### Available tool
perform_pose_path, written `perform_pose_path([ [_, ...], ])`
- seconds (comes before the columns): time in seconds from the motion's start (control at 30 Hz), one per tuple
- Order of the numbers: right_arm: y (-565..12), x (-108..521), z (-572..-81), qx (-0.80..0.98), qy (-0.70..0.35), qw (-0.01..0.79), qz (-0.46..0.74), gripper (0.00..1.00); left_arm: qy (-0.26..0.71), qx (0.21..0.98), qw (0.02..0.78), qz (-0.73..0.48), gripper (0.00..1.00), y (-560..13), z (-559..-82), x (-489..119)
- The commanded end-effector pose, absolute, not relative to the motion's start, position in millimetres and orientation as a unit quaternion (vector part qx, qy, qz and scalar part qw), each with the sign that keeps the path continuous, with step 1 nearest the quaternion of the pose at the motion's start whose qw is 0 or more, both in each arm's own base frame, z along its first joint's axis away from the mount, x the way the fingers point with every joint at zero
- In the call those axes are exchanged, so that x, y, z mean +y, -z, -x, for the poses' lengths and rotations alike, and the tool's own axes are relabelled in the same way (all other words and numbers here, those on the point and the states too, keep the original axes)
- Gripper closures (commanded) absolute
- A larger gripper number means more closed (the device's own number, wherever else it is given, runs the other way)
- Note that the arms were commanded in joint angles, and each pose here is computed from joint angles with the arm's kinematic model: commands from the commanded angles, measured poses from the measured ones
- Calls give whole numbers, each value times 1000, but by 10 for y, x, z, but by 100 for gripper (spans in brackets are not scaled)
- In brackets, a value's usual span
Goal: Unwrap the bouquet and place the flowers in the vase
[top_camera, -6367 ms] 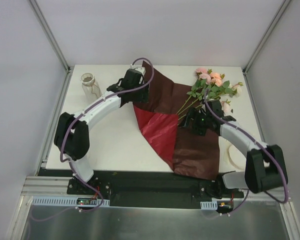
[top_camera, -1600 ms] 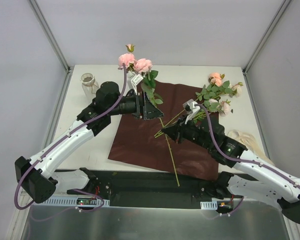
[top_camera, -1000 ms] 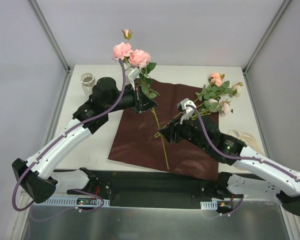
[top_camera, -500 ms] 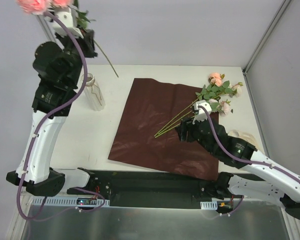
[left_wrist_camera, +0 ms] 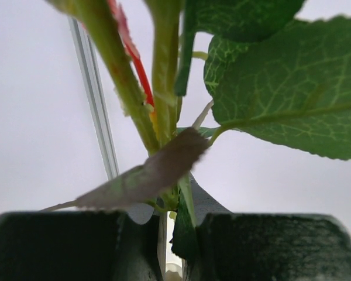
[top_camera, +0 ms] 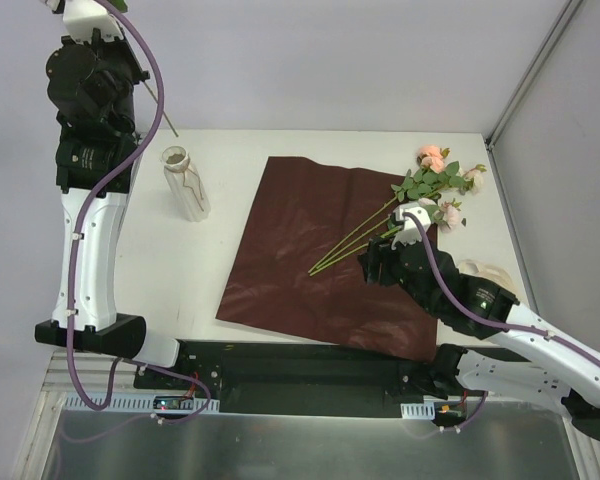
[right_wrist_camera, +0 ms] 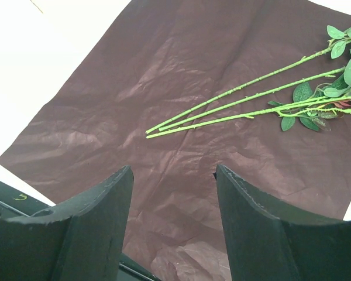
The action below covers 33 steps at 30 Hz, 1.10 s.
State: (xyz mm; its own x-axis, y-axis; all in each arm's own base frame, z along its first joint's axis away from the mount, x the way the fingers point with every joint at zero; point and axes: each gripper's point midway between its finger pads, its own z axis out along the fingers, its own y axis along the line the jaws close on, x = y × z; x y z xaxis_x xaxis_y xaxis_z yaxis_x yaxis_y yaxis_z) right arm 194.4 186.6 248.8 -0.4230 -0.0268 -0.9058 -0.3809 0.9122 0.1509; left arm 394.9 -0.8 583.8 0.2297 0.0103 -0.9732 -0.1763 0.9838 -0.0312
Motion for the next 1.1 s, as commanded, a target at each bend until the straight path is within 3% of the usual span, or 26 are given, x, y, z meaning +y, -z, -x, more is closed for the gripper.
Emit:
perform_pose_path([
  [0.0, -2583, 1834, -1978, 823, -165, 533, 107, 39, -60, 600, 794, 76, 100, -5960, -3850, 51],
  [0.53, -2512, 2005, -2029, 832, -162, 516, 121, 39, -75, 628, 771, 77, 100, -5628, -3869, 89],
  [1.07, -2449, 2134, -2053, 837, -165, 505, 132, 39, -58, 607, 790, 70, 100, -5846, -3677, 55],
])
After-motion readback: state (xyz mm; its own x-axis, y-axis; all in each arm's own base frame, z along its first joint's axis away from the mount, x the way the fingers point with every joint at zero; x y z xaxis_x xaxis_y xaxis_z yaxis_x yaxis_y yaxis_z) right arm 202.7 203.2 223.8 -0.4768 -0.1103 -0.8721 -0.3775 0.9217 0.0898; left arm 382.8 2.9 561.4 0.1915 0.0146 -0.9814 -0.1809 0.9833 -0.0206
